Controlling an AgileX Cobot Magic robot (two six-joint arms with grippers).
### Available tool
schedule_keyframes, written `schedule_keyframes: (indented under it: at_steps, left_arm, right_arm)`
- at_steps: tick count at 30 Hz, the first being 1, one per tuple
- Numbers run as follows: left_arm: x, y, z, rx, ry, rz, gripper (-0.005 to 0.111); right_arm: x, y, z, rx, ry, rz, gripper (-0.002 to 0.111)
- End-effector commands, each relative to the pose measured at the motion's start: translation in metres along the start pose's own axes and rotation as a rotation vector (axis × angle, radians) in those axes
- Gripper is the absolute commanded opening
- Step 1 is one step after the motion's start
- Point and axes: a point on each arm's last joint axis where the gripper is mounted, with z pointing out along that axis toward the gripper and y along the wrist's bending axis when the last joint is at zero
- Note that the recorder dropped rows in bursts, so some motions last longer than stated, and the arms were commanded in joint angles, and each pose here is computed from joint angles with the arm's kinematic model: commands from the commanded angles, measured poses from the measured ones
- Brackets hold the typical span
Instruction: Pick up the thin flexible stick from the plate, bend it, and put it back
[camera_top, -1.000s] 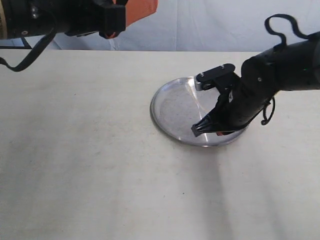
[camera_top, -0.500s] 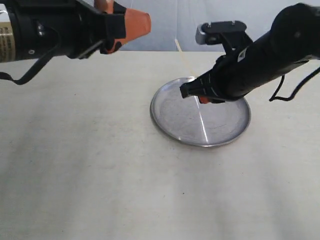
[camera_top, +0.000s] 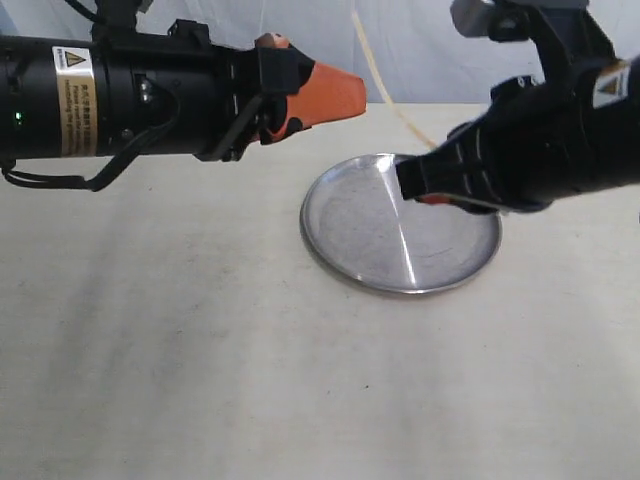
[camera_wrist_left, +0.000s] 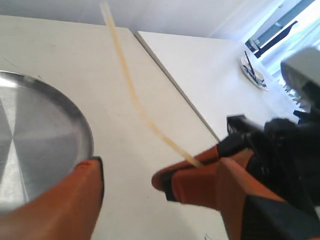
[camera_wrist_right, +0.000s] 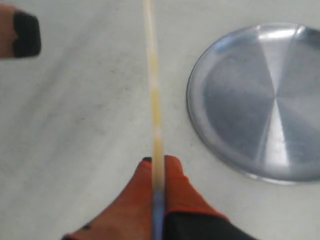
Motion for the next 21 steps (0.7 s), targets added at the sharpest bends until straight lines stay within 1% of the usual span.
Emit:
schedule_keyframes:
  at_steps: [1,4,6,9,13,16,18,19,20,21]
  left_arm:
    - [-0.001,-0.001,0.000,0.016,-0.027,-0.071,0.062]
    - [-0.001,-0.002,0.000,0.033,-0.023,-0.078,0.062]
    - [-0.001,-0.005,0.000,0.065,-0.019,-0.096,0.062]
    - [-0.001,-0.005,0.000,0.070,-0.018,-0.098,0.062]
    - [0.000,-0.004,0.000,0.051,-0.011,-0.074,0.054]
    - [0.000,-0.003,0.000,0.042,-0.015,-0.070,0.042]
    - [0.000,-0.003,0.000,0.043,-0.010,-0.049,0.028]
    - [0.001,-0.003,0.000,0.043,-0.003,-0.014,0.020]
    - [0.002,-0.003,0.000,0.044,0.006,0.036,0.009]
    - [0.003,-0.003,0.000,0.038,0.016,0.093,0.002]
  right_arm:
    - [0.024,0.006,-0.006,-0.096,-0.001,0.018,-0.001]
    - [0.028,0.012,-0.010,-0.175,-0.031,0.036,-0.001]
    - [0.028,0.014,-0.010,-0.193,-0.035,0.041,-0.001]
    - [0.028,0.017,-0.011,-0.227,-0.037,0.034,-0.001]
    - [0.026,0.027,-0.014,-0.342,-0.056,0.027,-0.001]
    - [0.027,0.032,-0.016,-0.407,-0.051,0.023,-0.001]
    - [0.027,0.033,-0.016,-0.414,-0.044,0.023,-0.001]
    - [0.028,0.034,-0.017,-0.419,-0.042,0.020,-0.001]
    - [0.028,0.034,-0.019,-0.426,-0.039,0.018,-0.001]
    - [0.029,0.035,-0.022,-0.433,-0.039,0.013,-0.001]
